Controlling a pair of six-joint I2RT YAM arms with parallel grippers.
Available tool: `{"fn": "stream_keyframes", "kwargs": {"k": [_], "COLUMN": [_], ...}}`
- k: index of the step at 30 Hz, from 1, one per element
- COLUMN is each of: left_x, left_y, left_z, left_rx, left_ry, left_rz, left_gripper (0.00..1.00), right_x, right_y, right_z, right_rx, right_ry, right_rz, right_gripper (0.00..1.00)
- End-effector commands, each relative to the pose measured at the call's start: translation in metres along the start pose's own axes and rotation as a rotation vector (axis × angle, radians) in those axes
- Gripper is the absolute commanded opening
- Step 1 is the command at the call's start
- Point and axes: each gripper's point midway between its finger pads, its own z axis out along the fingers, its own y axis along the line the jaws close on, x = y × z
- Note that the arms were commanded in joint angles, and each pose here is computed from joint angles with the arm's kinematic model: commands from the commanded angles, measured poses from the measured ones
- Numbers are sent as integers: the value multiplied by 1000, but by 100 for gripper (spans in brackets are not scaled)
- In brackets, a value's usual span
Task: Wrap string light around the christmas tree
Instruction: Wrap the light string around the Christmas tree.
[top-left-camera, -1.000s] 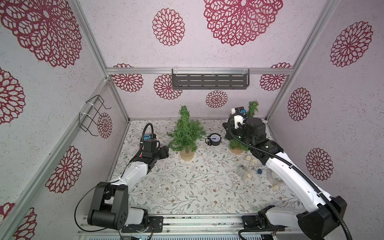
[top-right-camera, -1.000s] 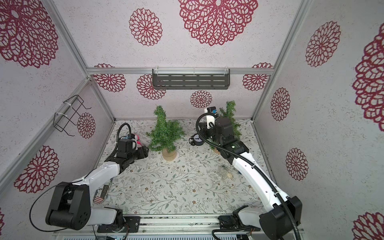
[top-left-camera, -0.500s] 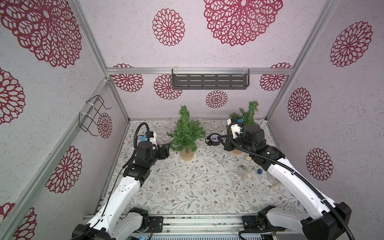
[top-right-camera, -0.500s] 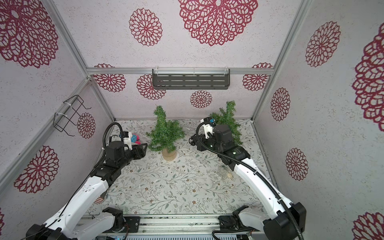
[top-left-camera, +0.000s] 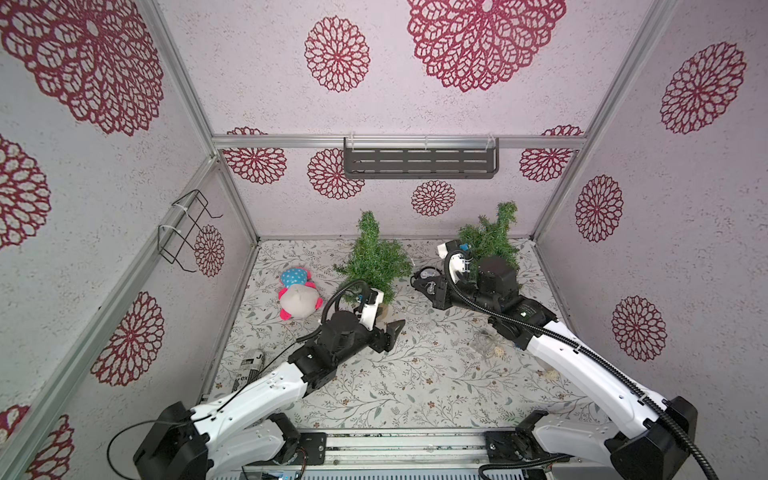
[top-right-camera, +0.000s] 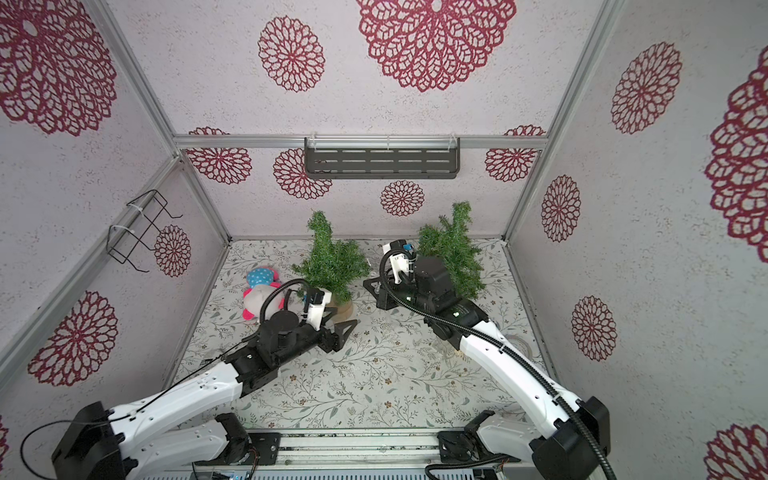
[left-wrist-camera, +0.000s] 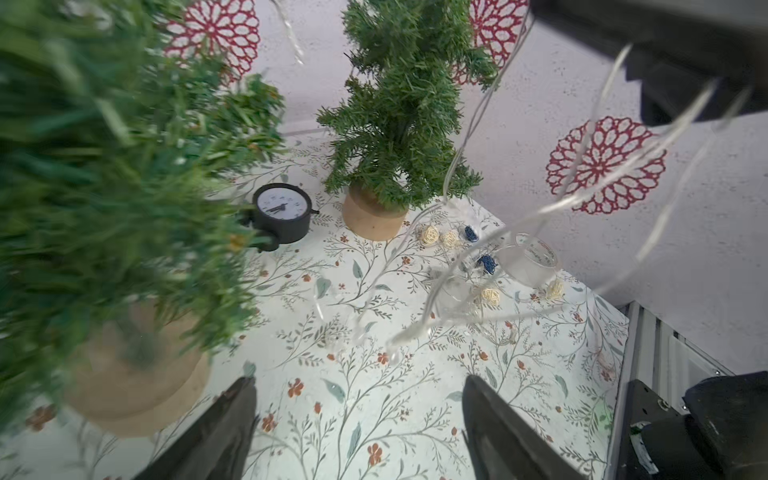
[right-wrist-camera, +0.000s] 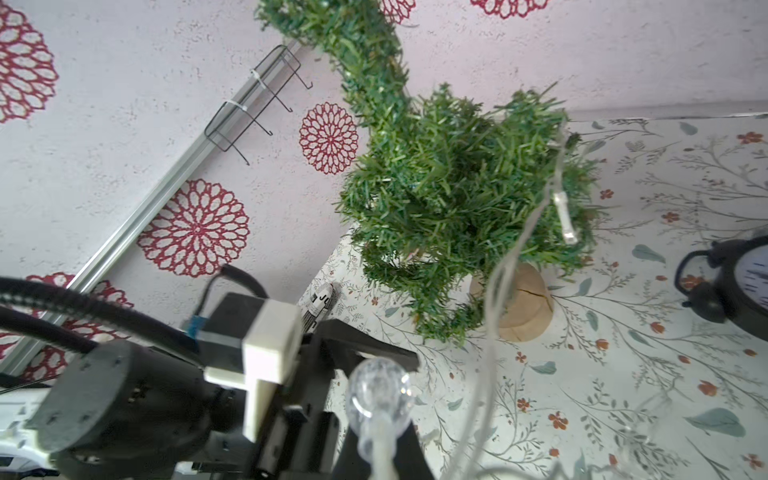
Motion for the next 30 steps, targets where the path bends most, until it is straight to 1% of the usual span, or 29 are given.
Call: {"fn": "stream_keyframes", "kwargs": {"k": [1,4,8,12,16,19,23,27,30], "left_x": [-39,-37,-29,-32,-32,-37,-39,-33,-20], "left_y": [-13,-12,-11,-6,-13,-16,-24,-28,-17], "left_z": [6,11,28,38,56,61,70,73,57], "left_rx": [48,45,40,13,47,66,109,140,92], "left_ry": [-209,-261,-256,-294,-294,-342,-371,-347,-294], "left_rz": [82,109,145,175,196,180,181,178,161], "left_gripper": [80,79,77,72,69,69,68,65,65], "right_x": [-27,-30,-34,-38,-42,-44,-47,-50,-50], "right_y": [20,29,43,48,50,50,49,50,50], "right_z": [-10,-10,-11,-16,-24,-28,-30,-29,-27], "right_rx": [-55,-84,-124,-130,-133,-130,-125,-133,-132], "right_ry": [-136,-180,-217,-246,-277,-292,-311,-322,-320], "right_rz": [34,79,106,105,107,110,113,110,103], "right_gripper": [0,0,0,0,0,0,0,0,0]}}
